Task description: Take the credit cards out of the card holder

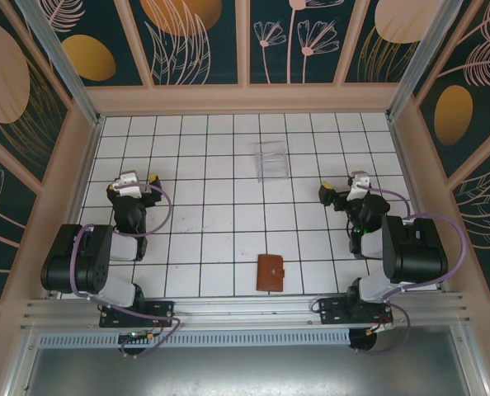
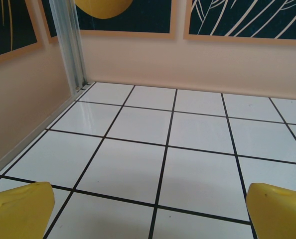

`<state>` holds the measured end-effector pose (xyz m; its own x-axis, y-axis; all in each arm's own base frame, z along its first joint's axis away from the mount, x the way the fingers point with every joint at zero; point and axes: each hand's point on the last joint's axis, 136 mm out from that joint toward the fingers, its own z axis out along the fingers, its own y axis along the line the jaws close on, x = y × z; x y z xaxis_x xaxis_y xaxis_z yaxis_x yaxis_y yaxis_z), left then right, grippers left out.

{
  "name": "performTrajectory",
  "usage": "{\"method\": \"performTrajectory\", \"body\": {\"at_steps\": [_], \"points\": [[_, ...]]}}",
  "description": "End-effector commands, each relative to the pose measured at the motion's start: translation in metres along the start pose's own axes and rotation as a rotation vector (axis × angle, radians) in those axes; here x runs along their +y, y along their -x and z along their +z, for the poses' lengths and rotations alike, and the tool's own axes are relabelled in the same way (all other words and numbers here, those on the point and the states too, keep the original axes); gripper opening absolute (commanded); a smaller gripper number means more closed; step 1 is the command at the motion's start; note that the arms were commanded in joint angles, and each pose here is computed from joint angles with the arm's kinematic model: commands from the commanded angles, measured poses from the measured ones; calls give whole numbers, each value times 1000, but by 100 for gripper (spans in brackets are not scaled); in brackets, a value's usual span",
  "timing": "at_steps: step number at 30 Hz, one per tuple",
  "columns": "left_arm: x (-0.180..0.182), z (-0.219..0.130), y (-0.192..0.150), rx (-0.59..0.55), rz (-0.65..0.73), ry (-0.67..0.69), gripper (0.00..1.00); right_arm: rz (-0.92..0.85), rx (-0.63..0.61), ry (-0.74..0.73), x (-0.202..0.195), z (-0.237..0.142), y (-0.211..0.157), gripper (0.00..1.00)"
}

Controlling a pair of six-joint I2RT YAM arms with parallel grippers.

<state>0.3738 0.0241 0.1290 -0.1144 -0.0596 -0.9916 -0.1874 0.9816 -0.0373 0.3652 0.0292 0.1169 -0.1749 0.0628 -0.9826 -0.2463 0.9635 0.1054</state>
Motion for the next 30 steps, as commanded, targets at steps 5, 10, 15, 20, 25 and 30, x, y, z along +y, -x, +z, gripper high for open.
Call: {"method": "performTrajectory", "body": {"at_steps": [5, 10, 15, 20, 25, 30], "points": [[1, -2, 8, -39, -21, -3, 98, -20, -42, -3, -2, -2, 10, 99], [0, 0, 14, -28, -12, -3, 99, -3, -22, -91, -13, 5, 15, 99], [2, 2, 34, -4, -6, 57, 99, 25, 62, -115, -15, 17, 22, 99], [-23, 8, 47, 62, -2, 37, 98, 104, 213, -118, -14, 32, 21, 96], [-65, 14, 60, 152, -65, -63, 99, 188, 378, -89, 3, 49, 17, 90], [-105, 10, 52, 326, -174, -173, 97, 263, 492, -52, 33, 57, 9, 83]]}}
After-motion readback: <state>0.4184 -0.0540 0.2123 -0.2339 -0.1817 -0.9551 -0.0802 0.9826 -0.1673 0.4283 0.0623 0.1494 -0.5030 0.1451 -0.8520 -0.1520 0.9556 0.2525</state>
